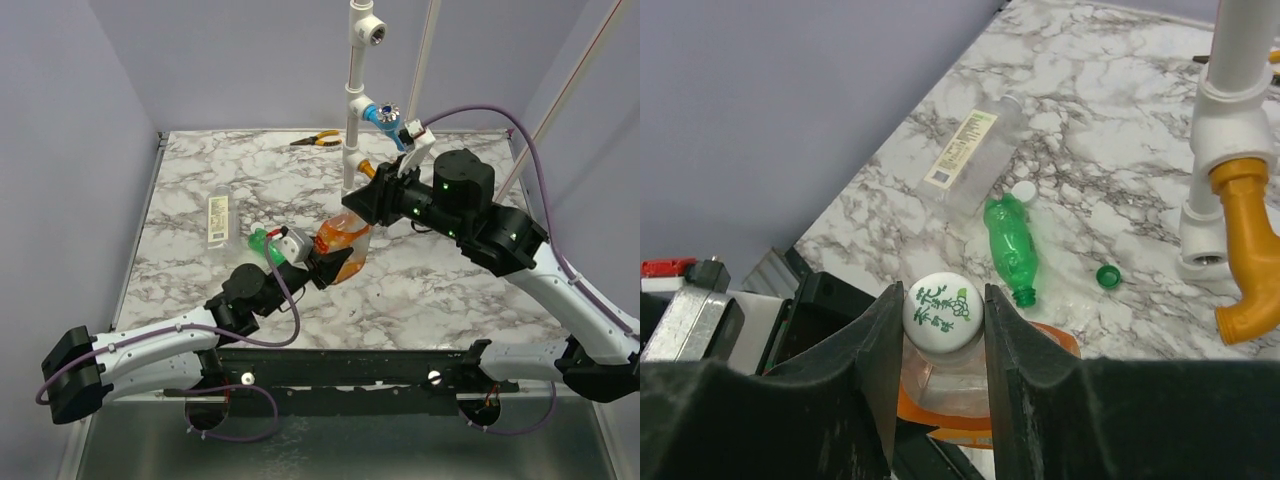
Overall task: Screw on the bottle caps
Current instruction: Screw the bottle cap onto the plastic bottle.
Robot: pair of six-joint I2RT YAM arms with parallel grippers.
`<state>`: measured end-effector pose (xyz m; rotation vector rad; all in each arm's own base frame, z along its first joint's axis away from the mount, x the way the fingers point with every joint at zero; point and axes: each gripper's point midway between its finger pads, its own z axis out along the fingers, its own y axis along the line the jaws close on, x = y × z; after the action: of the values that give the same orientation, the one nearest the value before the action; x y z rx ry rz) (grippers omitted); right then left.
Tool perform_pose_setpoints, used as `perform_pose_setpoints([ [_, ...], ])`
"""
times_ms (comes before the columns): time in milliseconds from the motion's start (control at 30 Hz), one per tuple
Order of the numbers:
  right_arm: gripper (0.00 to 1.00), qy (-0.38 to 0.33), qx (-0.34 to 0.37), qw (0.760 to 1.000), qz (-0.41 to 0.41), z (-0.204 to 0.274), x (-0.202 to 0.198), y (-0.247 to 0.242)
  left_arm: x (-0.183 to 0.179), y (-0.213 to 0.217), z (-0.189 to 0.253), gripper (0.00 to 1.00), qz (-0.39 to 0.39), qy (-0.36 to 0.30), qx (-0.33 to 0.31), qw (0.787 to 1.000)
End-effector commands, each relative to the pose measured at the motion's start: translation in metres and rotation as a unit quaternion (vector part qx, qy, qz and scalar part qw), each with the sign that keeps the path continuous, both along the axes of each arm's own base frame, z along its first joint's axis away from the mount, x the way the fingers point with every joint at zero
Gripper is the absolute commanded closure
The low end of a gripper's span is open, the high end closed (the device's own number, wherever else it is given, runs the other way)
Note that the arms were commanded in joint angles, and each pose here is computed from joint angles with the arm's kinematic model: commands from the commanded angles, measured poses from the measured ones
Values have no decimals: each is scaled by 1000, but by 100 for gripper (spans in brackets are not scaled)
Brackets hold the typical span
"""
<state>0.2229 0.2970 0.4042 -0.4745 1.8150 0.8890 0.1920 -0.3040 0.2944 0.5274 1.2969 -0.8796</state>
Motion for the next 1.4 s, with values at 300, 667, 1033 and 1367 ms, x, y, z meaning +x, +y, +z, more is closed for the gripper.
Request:
perform_pose_setpoints([
  [300, 76, 103, -77, 987, -100, -50, 23, -8, 25, -11, 38, 100, 53, -60, 15, 997],
  [667, 78, 152, -114, 967, -173, -71, 41, -5, 42, -19, 40, 100, 85, -60, 28, 994],
  [1033, 69, 162, -121, 959, -197, -76, 47, 4, 46, -20, 32, 100, 95, -51, 35, 994],
  [1367, 49, 103, -39, 979, -170, -32, 40, 0, 34, -7, -6, 100, 80, 11, 22, 996],
])
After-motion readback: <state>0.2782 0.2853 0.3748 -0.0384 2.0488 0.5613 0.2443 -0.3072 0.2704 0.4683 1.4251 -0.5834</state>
